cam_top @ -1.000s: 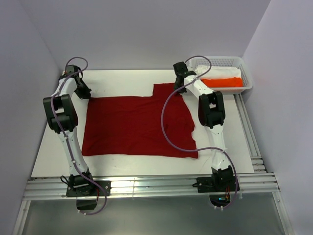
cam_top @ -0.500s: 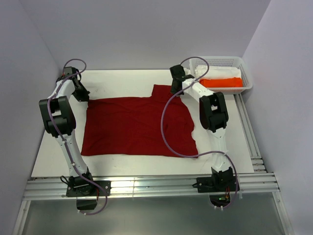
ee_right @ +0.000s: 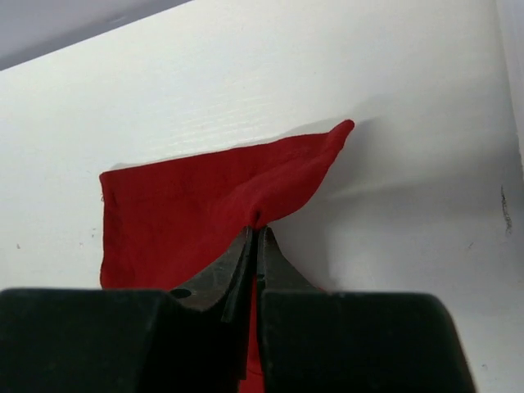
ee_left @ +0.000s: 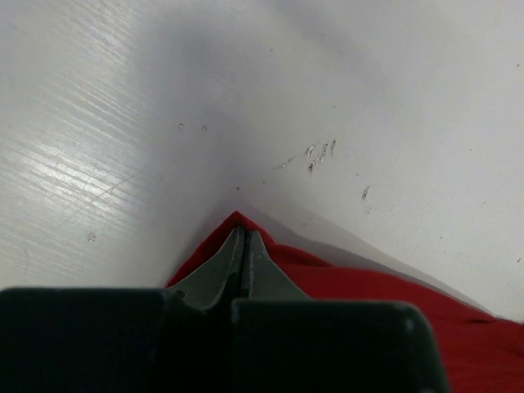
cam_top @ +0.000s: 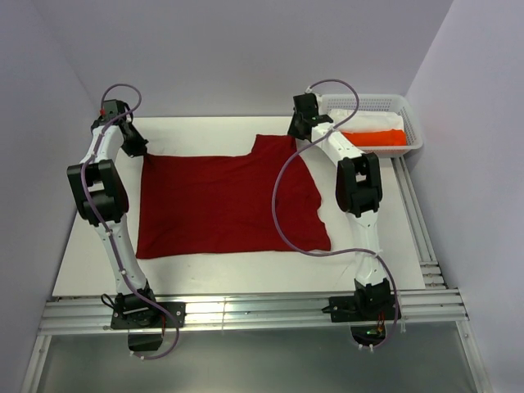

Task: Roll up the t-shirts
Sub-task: Fold the tshirt

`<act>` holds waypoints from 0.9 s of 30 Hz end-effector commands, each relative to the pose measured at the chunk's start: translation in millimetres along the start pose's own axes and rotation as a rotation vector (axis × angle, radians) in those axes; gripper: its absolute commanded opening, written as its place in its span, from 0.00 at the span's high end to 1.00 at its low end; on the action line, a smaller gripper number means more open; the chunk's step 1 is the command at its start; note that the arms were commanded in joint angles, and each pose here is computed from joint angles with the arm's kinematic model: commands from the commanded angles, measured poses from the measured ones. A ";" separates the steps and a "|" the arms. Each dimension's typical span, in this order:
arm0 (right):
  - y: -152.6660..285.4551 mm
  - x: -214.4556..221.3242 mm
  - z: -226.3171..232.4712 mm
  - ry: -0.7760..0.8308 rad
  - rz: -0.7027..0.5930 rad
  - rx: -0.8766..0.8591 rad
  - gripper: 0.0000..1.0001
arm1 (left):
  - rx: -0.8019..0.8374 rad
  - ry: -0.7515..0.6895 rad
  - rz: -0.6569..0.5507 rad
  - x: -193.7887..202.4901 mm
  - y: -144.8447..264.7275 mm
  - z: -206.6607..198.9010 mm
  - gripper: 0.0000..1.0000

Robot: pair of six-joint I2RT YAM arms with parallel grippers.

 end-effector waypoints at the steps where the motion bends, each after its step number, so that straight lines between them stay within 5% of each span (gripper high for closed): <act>1: 2.1 -15.5 7.6 -0.026 -0.040 -0.059 1.00 | 0.030 0.011 -0.027 -11.3 6.5 -4.5 1.00; 27: 73.2 -17.6 -7.1 -0.064 -0.047 -0.183 1.00 | 0.049 0.043 -0.055 -3.1 43.1 16.5 1.00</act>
Point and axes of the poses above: each gripper's point midway between its finger pads, its own y axis back along the fingers, its own z axis along the line the jaws close on, x = y × z, the point moved 8 cm from there along y, back along the fingers, and after that the axes turned 9 degrees about -y, right-handed, at the moved point
